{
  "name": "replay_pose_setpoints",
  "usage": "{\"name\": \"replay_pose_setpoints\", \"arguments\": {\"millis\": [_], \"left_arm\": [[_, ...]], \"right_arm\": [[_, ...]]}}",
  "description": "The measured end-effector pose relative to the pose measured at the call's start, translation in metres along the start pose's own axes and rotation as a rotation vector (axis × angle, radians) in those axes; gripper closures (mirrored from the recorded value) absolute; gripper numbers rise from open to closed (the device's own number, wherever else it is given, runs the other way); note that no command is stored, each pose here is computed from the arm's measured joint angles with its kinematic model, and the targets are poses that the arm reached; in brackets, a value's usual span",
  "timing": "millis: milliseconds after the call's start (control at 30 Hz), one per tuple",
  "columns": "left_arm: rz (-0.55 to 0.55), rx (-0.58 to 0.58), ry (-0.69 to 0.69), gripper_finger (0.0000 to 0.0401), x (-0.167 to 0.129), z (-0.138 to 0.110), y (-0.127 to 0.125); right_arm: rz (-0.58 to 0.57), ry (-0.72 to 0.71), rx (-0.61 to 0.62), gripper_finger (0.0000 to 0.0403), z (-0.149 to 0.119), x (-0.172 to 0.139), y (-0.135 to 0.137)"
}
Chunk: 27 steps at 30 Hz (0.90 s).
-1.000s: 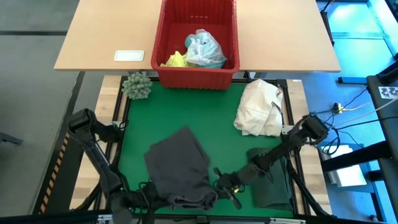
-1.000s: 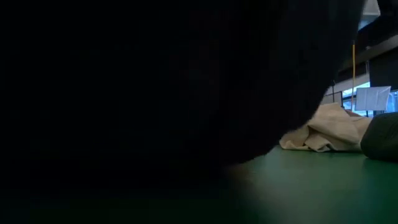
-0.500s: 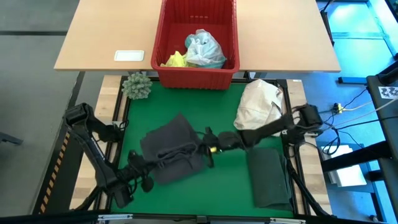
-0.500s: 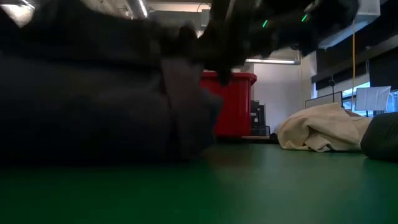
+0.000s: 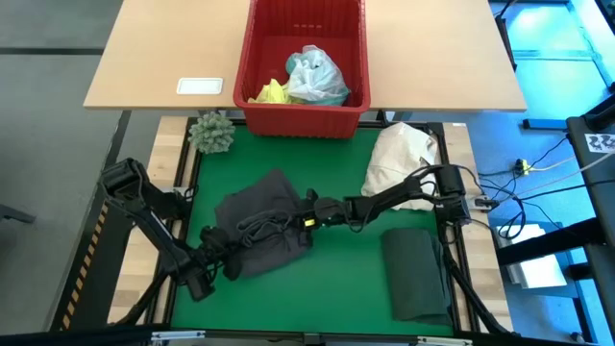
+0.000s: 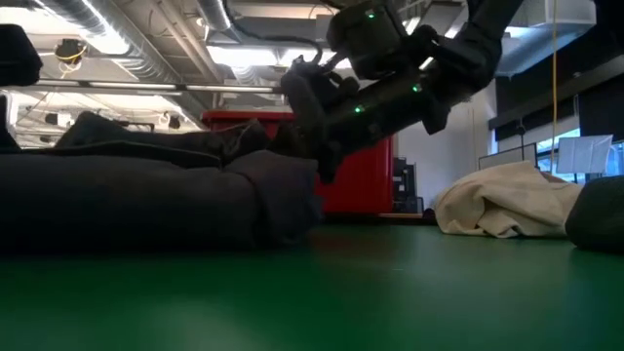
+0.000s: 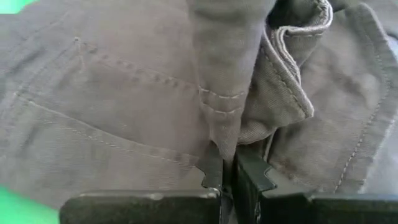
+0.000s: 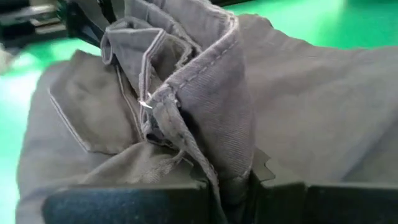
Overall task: Fold Laundry from Bin
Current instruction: Fold the gray short
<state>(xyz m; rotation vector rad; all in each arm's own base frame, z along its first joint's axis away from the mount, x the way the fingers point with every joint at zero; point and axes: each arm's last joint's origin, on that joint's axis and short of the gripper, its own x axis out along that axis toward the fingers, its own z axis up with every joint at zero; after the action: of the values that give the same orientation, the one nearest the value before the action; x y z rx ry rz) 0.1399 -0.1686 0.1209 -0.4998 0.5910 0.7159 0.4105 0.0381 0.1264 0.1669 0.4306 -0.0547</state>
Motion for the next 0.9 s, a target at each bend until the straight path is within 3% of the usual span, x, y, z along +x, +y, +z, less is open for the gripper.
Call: {"name": "replay_pose_setpoints", "arguments": {"millis": [200, 667, 900], "left_arm": [[0.065, 0.062, -0.018, 0.0386, 0.010, 0.010, 0.001], [0.207, 0.207, 0.019, 0.0245, 0.020, 0.029, -0.001], [0.313, 0.311, -0.001, 0.0228, -0.003, 0.054, -0.016]], "right_arm": [[-0.069, 0.044, -0.013, 0.0373, 0.000, 0.002, -0.009], [-0.105, 0.102, -0.021, 0.0374, -0.005, 0.001, -0.012], [-0.126, 0.101, -0.023, 0.0316, -0.006, 0.001, -0.013]]}}
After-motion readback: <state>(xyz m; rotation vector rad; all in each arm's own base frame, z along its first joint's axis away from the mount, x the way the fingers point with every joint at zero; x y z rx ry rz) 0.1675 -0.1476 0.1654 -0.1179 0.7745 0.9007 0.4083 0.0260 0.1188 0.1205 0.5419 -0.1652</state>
